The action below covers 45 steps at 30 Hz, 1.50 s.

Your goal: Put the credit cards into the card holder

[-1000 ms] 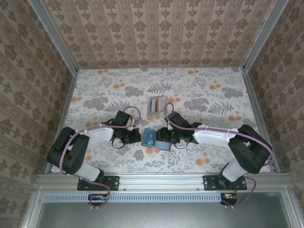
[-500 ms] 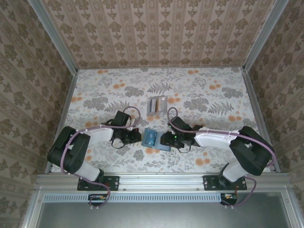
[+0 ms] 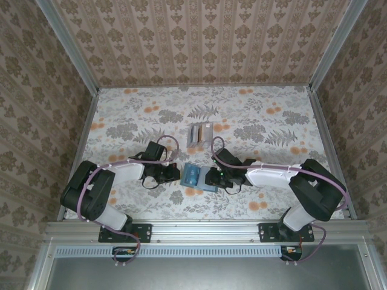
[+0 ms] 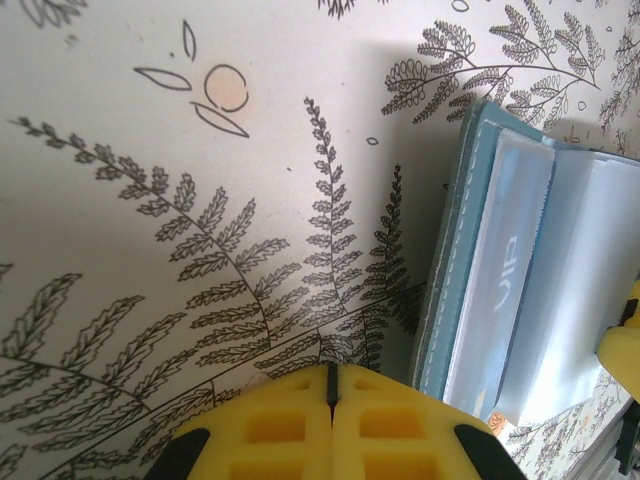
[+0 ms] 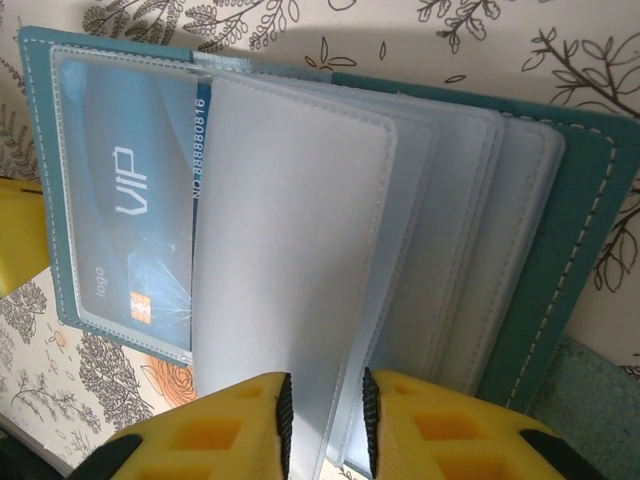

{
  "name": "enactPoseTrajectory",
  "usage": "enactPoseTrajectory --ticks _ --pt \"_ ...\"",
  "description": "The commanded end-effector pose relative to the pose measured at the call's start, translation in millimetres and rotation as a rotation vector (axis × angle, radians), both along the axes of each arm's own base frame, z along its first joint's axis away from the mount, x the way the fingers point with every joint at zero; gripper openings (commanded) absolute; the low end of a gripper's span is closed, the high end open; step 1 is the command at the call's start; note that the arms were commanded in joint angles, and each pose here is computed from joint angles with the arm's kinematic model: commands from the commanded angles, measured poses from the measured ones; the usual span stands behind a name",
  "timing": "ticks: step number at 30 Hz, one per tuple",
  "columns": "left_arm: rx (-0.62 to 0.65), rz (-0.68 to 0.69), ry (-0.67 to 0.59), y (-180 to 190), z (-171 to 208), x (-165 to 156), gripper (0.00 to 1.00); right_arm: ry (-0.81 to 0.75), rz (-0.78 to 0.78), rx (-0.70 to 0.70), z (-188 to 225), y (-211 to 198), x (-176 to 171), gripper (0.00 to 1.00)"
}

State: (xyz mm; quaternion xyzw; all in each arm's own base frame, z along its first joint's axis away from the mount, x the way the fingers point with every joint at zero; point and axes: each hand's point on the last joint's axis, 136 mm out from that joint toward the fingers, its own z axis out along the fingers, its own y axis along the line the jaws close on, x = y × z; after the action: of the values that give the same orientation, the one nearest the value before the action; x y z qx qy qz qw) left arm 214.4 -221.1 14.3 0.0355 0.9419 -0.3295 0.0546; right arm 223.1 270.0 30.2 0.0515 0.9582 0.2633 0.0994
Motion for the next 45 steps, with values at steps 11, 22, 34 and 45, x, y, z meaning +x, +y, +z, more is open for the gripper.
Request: enactPoseTrajectory --ticks 11,22,34,45 --pt "0.117 -0.022 0.095 12 -36 -26 0.00 -0.028 0.026 0.001 18 7 4 0.27" --pt "0.123 -0.037 0.104 11 -38 -28 0.00 -0.028 0.030 -0.012 17 6 5 0.19" --pt "0.132 -0.038 0.103 12 -39 -29 0.00 -0.033 0.041 0.067 19 20 7 0.36" --pt "0.139 -0.037 0.100 13 -37 -28 0.10 -0.041 0.050 0.087 24 27 11 0.60"
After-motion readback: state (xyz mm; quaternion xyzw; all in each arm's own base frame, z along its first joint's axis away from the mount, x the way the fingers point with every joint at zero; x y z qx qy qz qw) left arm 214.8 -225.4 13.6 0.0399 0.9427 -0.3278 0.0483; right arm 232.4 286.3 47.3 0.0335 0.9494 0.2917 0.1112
